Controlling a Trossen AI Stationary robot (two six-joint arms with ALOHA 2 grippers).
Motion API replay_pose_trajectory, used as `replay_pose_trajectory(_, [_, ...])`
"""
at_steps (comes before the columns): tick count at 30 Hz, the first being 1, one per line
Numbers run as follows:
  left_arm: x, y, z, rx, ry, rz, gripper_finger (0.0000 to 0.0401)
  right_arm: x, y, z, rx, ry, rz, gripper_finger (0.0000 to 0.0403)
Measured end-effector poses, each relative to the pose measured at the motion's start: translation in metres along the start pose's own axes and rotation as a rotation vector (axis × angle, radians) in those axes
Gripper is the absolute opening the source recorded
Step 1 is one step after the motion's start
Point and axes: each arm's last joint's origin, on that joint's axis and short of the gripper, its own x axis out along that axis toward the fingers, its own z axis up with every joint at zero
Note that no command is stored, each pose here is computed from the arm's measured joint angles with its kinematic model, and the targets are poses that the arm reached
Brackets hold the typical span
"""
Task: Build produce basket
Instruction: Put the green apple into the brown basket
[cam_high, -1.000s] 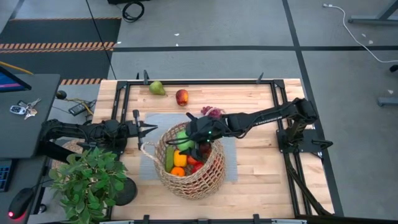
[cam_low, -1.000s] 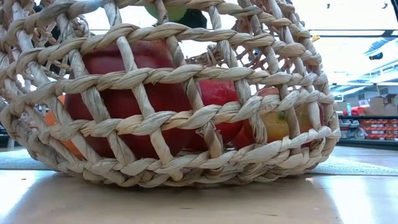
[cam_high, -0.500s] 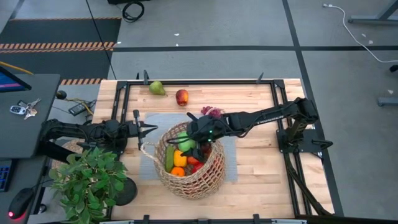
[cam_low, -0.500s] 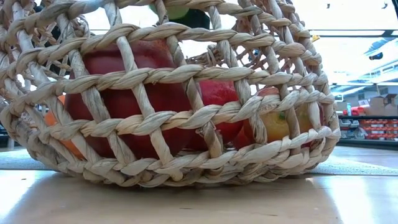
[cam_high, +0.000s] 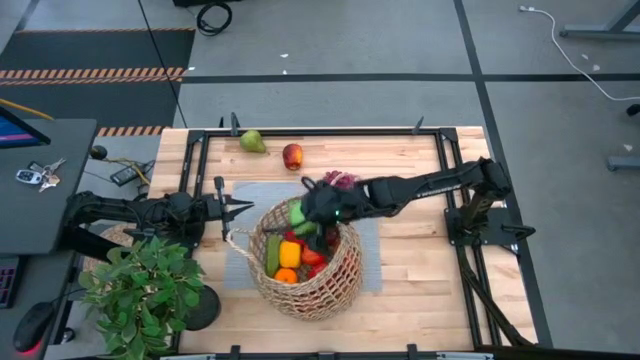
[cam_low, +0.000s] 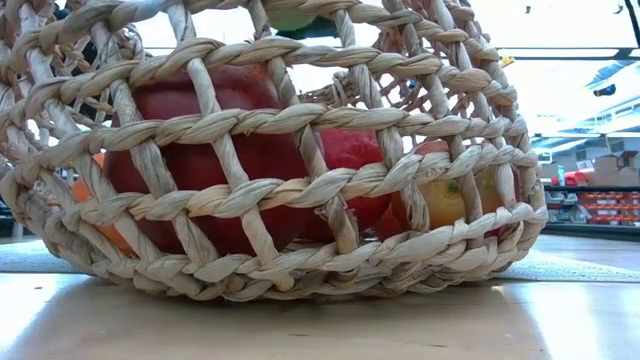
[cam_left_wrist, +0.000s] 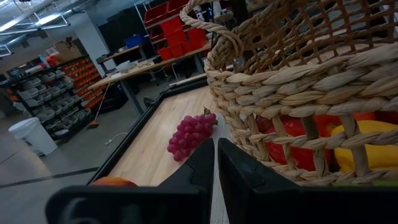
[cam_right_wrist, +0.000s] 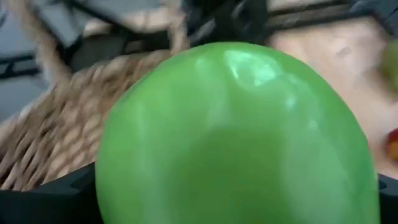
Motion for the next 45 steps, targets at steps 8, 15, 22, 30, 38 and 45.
replay_pose_trajectory(8, [0.000,0.000,0.000,0.000,0.000,0.000,0.0036,-0.008,0.019,-0.002,-0.084,-0.041,-0.049,0.0394])
replay_pose_trajectory(15, [0.000,0.000,0.000,0.000,0.000,0.000,0.0030,-0.008,0.021,0.001,-0.087,-0.070,-0.036,0.0394])
replay_pose_trajectory(22, [0.000,-0.001,0.007,-0.387,-0.079,-0.072,0.0031,-0.002,0.022,0.001,-0.106,-0.088,-0.054,0.0393])
replay_pose_trajectory(30, [-0.008,0.009,0.046,-0.788,-0.212,-0.221,0.0032,0.014,0.031,0.006,-0.113,-0.218,-0.065,0.0393])
replay_pose_trajectory(38, [-0.016,0.028,0.082,-0.574,-0.313,-0.101,0.0032,0.021,0.027,0.006,-0.068,-0.224,-0.057,0.0393])
replay_pose_trajectory(45, [0.007,0.038,0.090,-0.551,-0.199,0.065,0.0033,0.039,0.018,0.003,-0.037,-0.236,-0.161,0.0393])
